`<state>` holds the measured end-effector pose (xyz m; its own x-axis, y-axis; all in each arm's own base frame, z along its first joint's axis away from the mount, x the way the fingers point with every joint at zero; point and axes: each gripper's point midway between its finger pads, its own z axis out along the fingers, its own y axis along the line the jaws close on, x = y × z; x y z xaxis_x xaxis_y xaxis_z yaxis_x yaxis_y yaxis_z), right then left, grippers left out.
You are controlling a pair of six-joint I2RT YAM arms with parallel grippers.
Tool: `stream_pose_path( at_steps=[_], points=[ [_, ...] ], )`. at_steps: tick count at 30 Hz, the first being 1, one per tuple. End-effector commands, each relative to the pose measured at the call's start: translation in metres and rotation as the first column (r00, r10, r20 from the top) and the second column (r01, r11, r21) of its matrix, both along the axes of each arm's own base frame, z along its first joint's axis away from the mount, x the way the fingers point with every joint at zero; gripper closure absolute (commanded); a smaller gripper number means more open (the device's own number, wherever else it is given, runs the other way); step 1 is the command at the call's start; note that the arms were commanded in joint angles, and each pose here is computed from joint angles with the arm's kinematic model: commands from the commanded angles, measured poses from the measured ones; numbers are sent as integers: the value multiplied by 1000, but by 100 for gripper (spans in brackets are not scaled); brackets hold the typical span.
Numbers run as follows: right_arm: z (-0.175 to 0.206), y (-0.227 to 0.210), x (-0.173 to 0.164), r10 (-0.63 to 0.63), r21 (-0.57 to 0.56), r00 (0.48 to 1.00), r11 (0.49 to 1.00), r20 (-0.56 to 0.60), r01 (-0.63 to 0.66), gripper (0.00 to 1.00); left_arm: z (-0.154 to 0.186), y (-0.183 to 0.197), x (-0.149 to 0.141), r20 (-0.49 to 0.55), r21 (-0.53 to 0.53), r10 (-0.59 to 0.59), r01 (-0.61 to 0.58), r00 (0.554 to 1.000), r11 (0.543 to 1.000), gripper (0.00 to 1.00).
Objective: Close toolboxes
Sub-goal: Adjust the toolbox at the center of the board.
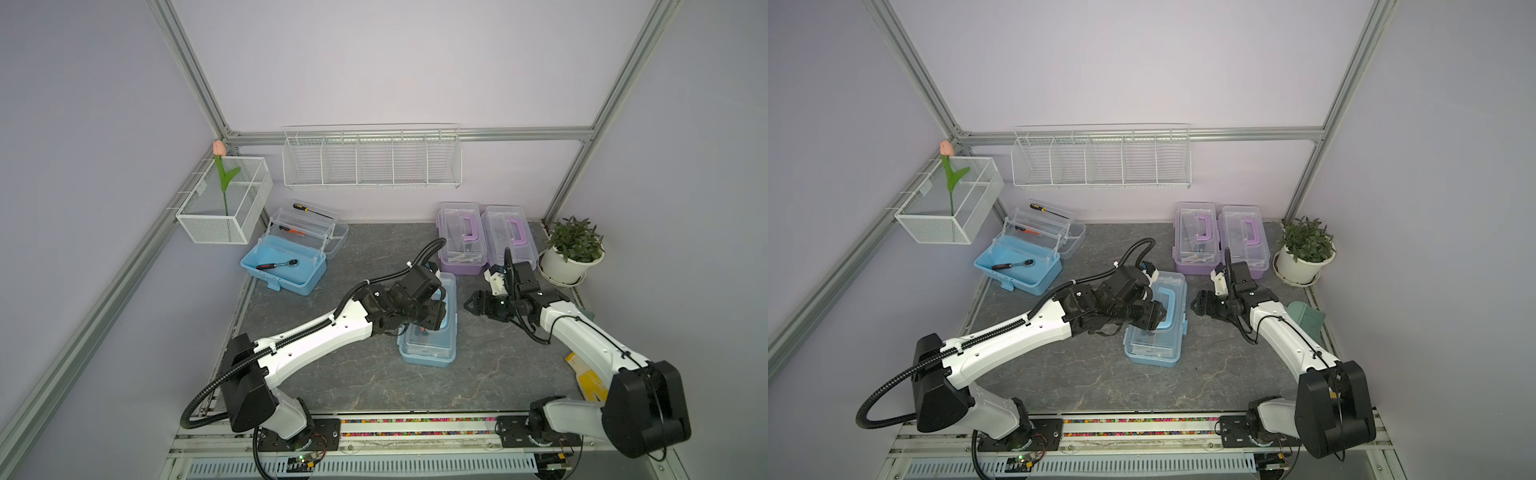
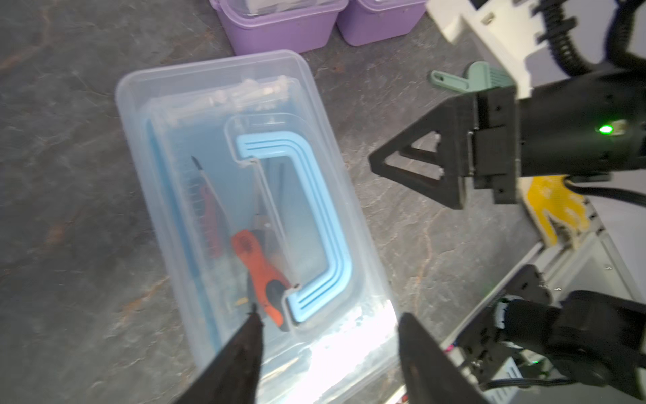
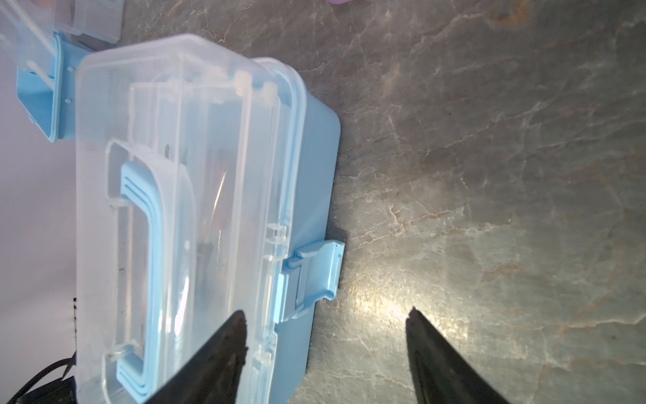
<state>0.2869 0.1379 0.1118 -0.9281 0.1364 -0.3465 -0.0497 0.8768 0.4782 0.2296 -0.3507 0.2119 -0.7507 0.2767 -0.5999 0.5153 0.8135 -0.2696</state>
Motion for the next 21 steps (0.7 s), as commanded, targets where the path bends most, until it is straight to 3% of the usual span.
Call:
stream_pose_path(
  at_steps=[1, 2, 6, 10, 15, 21],
  points=[
    [-3, 1, -7, 20, 24, 1000, 1000, 11, -20, 24, -14, 21, 26, 32, 87, 114, -116, 993, 989, 17],
    [-3, 1, -8, 20, 31, 1000, 999, 15, -20, 20, -18, 20, 29, 27, 97, 122, -124, 992, 987, 13],
    [-2, 1, -11, 10, 106, 1000, 994, 26, -13, 20, -39, 12, 33, -27, 149, 99, -94, 995, 984, 0],
    [-1, -8, -8, -27, 180, 1000, 983, 14, 24, 21, -57, 2, 37, -73, 171, 81, -68, 994, 983, 1],
    [-5, -13, -10, -32, 163, 999, 986, 6, 30, 21, -73, 9, 43, -89, 238, 108, -84, 990, 968, 0],
    [-10, -8, -12, -7, 192, 1000, 981, -11, 9, 21, -90, 24, 43, -111, 284, 145, -108, 983, 953, 13]
  ],
)
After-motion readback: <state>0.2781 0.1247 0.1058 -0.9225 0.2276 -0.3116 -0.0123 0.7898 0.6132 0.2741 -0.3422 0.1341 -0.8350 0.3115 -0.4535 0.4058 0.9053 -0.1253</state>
